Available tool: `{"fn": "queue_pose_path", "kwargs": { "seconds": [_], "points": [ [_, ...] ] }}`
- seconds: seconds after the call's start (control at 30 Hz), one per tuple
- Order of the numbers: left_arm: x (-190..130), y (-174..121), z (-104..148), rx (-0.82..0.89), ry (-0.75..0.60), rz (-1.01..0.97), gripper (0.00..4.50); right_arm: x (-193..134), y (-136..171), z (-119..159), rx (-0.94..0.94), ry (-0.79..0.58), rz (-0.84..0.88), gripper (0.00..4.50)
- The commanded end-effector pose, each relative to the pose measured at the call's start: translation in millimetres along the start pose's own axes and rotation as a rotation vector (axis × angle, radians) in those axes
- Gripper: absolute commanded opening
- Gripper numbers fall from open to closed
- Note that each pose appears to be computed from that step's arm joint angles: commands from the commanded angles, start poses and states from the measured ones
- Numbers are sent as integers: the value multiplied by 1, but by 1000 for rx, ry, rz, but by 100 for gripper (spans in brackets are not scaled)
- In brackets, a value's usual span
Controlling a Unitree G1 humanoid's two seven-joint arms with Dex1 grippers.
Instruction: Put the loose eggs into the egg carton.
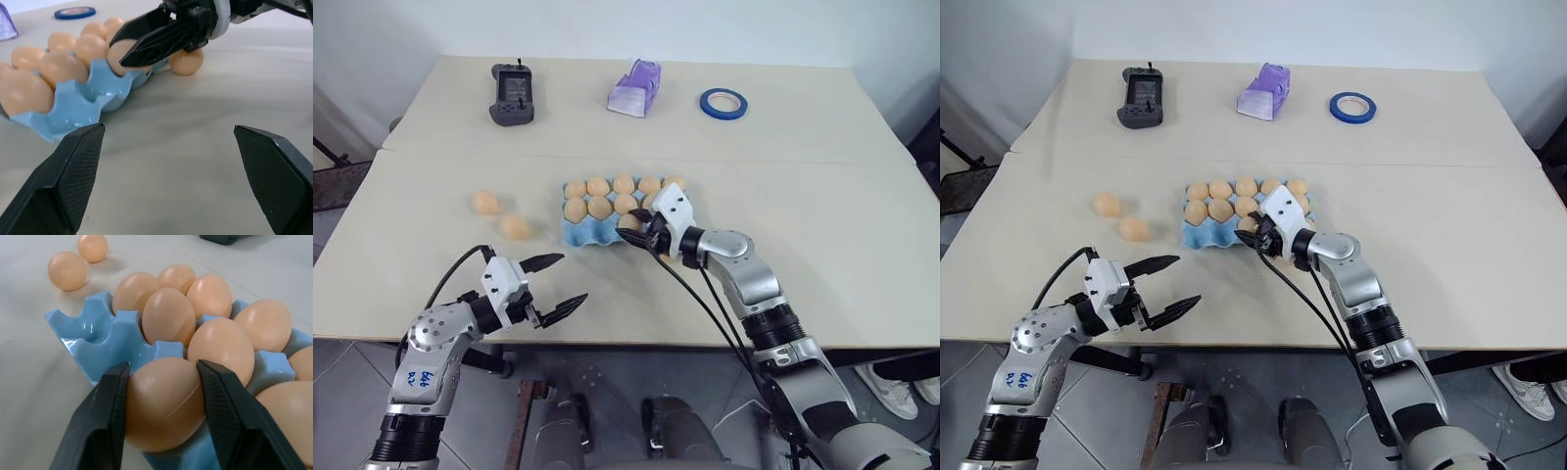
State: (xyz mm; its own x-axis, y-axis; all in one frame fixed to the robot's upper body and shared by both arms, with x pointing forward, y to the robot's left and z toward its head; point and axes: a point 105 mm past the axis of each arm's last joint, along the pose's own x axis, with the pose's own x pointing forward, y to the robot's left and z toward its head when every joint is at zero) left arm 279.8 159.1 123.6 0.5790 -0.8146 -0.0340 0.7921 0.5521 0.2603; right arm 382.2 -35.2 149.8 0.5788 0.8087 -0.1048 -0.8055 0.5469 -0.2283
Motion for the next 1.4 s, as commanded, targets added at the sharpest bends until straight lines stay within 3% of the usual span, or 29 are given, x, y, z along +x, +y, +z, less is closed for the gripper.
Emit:
{"fn": "queue_pose_path", "kwargs": {
  "seconds": [0.03, 0.27, 0.43, 0.6, 0.63, 0.83, 0.87, 1.03, 1.2, 1.4],
  "points": [
    [0, 1, 9, 15, -30, 2, 450, -9, -11, 23, -37, -70, -12, 196],
    [1, 3, 9, 19, -32, 0, 450, -27, -20, 36, -15, -116, -8, 196],
    [3, 3, 9, 17, -33, -7, 450, -46, -35, 17, -22, -56, -57, 196],
    [6, 4, 10, 17, -41, -16, 450, -45, -34, 13, -8, -57, -52, 196],
    [7, 5, 10, 18, -42, -16, 450, -44, -36, 13, -7, -67, -71, 250],
    [8, 5, 10, 19, -43, -28, 450, -48, -36, 24, -26, -106, -74, 449],
    [8, 5, 10, 20, -43, -31, 450, -50, -37, 25, -34, -109, -79, 449],
    [10, 3, 10, 13, -48, -65, 450, -106, -33, 22, -87, -154, -50, 449],
    [14, 2, 9, 3, -45, -116, 450, -162, -30, -17, -96, -36, -103, 449],
    [27, -2, 8, -5, -50, -180, 450, -205, -30, -48, -57, -4, -225, 449]
  ]
}}
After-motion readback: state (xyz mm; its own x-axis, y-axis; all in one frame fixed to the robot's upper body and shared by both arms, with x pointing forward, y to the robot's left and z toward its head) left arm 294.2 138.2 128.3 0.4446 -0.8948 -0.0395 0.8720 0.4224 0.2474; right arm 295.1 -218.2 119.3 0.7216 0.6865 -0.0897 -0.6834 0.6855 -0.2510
